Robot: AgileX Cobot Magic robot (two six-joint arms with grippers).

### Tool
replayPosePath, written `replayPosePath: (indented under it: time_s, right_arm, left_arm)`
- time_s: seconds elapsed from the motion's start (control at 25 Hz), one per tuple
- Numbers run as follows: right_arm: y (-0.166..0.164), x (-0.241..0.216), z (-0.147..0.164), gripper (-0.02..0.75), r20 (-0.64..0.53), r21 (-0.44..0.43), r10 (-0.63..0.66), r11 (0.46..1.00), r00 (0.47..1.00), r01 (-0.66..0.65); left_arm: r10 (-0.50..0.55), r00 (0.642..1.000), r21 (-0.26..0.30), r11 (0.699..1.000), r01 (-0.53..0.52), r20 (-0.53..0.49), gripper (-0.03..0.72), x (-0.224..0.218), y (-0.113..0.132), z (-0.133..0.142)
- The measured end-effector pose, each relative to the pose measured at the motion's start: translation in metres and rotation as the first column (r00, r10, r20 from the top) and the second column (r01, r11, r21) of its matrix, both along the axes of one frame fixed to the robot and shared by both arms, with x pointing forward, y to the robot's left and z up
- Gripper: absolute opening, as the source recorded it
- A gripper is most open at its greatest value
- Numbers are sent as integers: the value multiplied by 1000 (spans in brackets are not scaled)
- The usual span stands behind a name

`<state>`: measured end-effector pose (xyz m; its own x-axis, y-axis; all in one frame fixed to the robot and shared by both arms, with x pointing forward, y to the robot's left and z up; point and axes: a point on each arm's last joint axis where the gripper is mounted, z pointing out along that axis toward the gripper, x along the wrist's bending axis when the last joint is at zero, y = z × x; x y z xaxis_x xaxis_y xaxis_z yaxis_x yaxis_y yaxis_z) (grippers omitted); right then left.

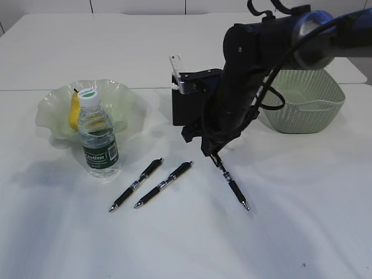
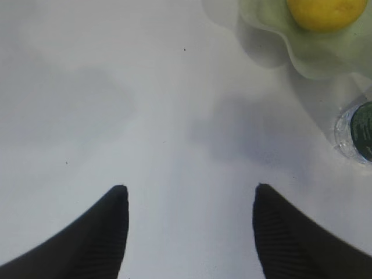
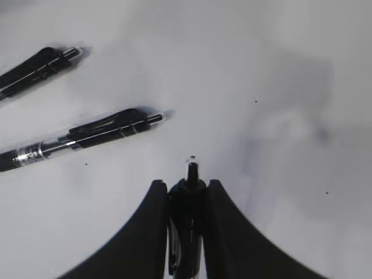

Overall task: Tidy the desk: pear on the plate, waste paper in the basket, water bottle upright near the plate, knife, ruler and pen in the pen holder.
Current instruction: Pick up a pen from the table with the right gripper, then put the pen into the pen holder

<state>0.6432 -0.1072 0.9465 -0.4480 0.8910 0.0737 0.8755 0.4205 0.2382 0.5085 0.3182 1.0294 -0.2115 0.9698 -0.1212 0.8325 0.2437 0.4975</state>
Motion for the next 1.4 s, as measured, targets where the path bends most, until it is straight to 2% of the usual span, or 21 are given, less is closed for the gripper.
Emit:
replayPosePath:
  time_s: [0.28, 0.68, 0.92, 1.08, 1.28, 1.4]
  right_arm:
    - [-14, -27, 21, 105, 193, 49, 30, 998, 981, -40]
    - [-12, -17, 36, 105, 459, 139, -20, 989, 888, -50]
    - [-26, -1, 46, 105, 566, 210, -120, 978, 816, -2]
    - [-39, 10, 53, 105, 635, 248, -181, 968, 751, 24]
    - [-40, 17, 65, 105, 723, 290, -226, 957, 652, 9]
    - [-40, 20, 69, 105, 752, 308, -245, 951, 611, 2]
  left_arm:
    - [-1, 1000, -2, 1000, 1, -19, 475, -2, 0, -1]
    - [-2, 999, -4, 1000, 2, -42, 475, -3, 0, -2]
    - [-2, 999, -4, 1000, 2, -46, 475, -4, 0, -2]
    - [-3, 999, -5, 1000, 2, -50, 475, -4, 0, -2]
    - [-4, 997, -7, 1000, 3, -72, 475, -6, -1, -3]
    - [-4, 997, -7, 1000, 3, -72, 475, -6, -1, -3]
